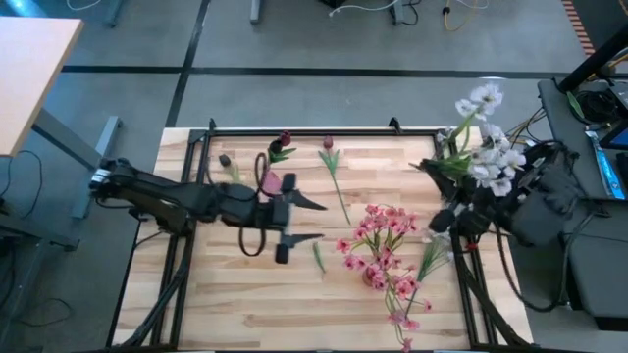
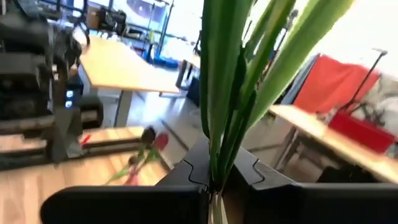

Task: Sort flowers into vase by color
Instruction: Put the top white flowers into the red vase

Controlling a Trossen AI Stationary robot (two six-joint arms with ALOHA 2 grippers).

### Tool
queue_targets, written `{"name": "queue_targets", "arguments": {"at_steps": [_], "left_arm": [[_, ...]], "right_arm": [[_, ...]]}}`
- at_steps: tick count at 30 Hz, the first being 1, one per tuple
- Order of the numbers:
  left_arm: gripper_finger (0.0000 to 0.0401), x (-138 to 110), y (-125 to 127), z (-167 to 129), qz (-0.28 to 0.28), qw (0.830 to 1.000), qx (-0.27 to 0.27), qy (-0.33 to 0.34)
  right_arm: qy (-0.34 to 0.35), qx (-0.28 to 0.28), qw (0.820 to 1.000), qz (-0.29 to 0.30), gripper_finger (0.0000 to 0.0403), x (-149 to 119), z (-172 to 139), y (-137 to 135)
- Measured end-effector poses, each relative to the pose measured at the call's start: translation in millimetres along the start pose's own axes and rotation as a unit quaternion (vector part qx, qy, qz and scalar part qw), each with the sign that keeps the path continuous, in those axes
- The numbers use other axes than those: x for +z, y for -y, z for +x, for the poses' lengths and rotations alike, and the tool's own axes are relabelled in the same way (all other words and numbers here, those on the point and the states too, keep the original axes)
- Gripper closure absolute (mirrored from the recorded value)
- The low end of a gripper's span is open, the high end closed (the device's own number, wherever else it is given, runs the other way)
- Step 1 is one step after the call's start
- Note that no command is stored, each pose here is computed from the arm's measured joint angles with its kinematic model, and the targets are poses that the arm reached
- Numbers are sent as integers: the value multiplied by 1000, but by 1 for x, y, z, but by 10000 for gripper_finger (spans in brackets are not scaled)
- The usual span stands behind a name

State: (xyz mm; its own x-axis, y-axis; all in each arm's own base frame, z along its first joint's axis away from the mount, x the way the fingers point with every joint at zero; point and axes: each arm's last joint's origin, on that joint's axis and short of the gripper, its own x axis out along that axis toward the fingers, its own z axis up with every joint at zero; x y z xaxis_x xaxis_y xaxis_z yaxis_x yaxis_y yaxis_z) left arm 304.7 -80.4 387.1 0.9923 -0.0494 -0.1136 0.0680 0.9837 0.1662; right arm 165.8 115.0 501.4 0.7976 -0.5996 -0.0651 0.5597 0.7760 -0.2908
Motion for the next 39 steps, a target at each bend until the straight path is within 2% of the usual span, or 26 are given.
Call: {"name": "queue_targets", "arguments": {"at_steps": [3, 6, 8, 12, 16, 20, 22, 29, 32, 36, 39], "left_arm": [[152, 5, 0, -24, -16, 999, 22, -25], [159, -3, 9, -34, -27, 999, 15, -19], [162, -20, 18, -33, -28, 999, 3, -17], [163, -57, 37, -27, -53, 998, -9, 36], [163, -105, 55, -15, -67, 996, -17, 63], [163, -131, 67, -2, -81, 992, -18, 99], [163, -144, 73, 7, -74, 993, -20, 88], [154, -167, 94, 48, -60, 997, -2, 50], [135, -177, 102, 65, -56, 998, -2, 43], [104, -190, 111, 83, -64, 995, 2, 71], [79, -205, 117, 96, -65, 995, 31, 63]], "right_arm": [[-41, 24, 998, 51, 390, -23, -5, 18], [-95, 17, 992, 85, 390, -51, -7, 28], [-113, 20, 987, 117, 390, -64, -8, 18], [-133, 60, 981, 129, 390, -83, -12, -2], [-142, 66, 977, 143, 390, -109, -20, -19], [-144, 69, 973, 168, 390, -134, -28, -34], [-141, 69, 972, 178, 390, -145, -32, -38], [-115, 86, 968, 205, 390, -172, -47, -47], [-95, 99, 968, 209, 390, -182, -55, -52], [-63, 125, 967, 211, 390, -198, -66, -64], [-62, 134, 966, 211, 390, -206, -70, -71]]}}
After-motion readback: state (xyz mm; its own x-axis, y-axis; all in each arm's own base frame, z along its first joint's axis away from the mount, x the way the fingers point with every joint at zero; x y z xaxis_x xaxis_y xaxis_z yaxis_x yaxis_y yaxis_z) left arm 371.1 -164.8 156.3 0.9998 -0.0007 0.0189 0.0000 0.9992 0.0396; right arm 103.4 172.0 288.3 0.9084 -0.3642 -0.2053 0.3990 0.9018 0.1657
